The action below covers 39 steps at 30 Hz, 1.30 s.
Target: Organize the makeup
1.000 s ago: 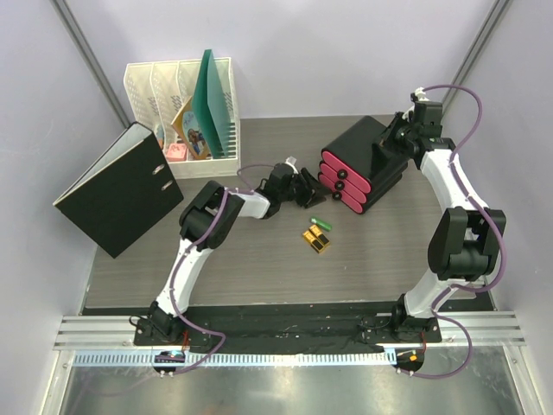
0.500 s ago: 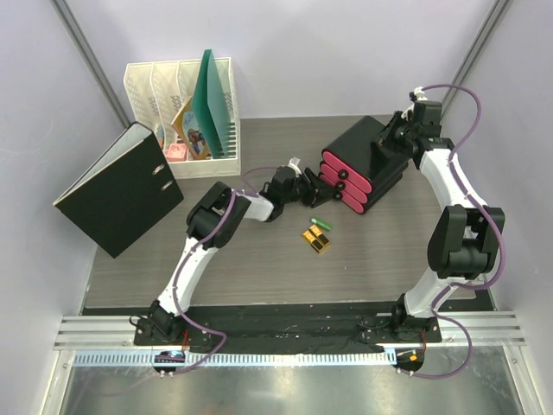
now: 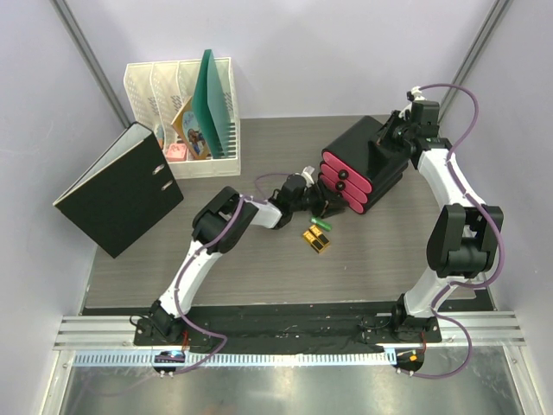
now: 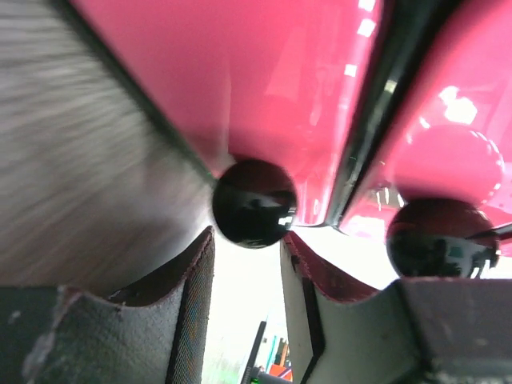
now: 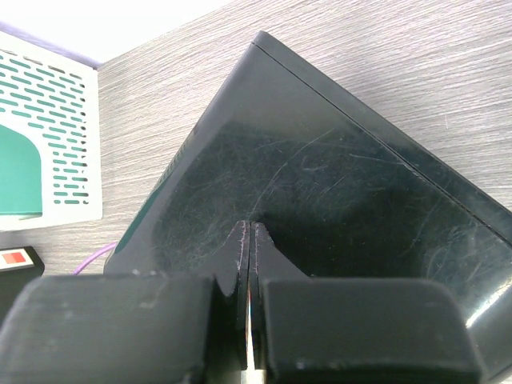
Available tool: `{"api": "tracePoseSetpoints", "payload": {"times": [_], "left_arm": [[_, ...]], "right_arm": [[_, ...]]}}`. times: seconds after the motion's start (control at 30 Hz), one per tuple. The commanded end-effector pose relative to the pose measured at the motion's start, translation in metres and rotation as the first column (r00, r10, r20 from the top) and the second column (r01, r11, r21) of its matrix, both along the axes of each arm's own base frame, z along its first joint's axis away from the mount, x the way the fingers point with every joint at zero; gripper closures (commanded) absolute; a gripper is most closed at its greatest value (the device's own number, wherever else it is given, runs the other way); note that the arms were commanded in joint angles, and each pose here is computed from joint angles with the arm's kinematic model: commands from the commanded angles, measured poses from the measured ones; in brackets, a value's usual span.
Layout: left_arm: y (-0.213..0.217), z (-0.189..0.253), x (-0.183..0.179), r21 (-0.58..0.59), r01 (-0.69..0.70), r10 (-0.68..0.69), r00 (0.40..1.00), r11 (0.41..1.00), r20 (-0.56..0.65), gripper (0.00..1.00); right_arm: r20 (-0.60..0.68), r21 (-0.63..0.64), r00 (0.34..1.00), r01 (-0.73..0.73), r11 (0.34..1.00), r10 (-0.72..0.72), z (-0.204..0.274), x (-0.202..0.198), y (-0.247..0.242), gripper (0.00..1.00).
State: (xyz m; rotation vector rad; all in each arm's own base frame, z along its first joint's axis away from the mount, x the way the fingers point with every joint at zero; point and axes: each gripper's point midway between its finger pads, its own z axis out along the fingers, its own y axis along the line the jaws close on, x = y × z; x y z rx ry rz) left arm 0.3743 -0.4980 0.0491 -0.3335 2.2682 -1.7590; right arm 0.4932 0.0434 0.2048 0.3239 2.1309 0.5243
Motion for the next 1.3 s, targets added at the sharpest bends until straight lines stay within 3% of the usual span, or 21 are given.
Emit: {"api": "tracePoseSetpoints", "payload": {"times": [0.0, 0.07, 0.3, 0.67, 0.83, 1.0, 1.27], "left_arm": [[0.010, 0.004, 0.015, -0.017, -0.034, 0.035, 0.999, 0.999, 0.035, 0.58], [0.015, 0.004, 0.020, -0.020, -0.053, 0.054, 0.998, 0.998, 0.037, 0.53], [0.032, 0.015, 0.037, -0.080, -0.150, 0.155, 0.986, 0.985, 0.055, 0.53], [0.027, 0.004, 0.046, -0.138, -0.185, 0.187, 0.982, 0.973, -0.004, 0.55], [0.021, 0.008, 0.046, -0.147, -0.162, 0.165, 0.986, 0.976, 0.009, 0.68], [0.022, 0.012, 0.042, -0.145, -0.143, 0.149, 0.988, 0.979, 0.032, 1.00], [0.048, 0.017, 0.024, -0.125, -0.130, 0.137, 0.989, 0.984, 0.053, 1.00]], "right_arm": [[-0.303, -0.039, 0.953, -0.021, 0.999, 0.008, -0.086, -0.045, 0.000, 0.99], [-0.304, -0.039, 0.953, -0.019, 0.999, 0.006, -0.086, -0.045, 0.000, 0.99], [-0.312, -0.034, 0.950, -0.026, 0.999, 0.014, -0.090, -0.046, 0.002, 0.99], [-0.326, -0.035, 0.945, -0.032, 0.999, 0.019, -0.096, -0.050, 0.003, 0.99], [-0.332, -0.035, 0.943, -0.033, 0.999, 0.020, -0.098, -0.050, 0.003, 0.99], [-0.327, -0.032, 0.945, -0.035, 0.999, 0.023, -0.096, -0.049, 0.005, 0.99], [-0.330, -0.035, 0.944, -0.037, 0.999, 0.023, -0.097, -0.051, 0.004, 0.99]]}}
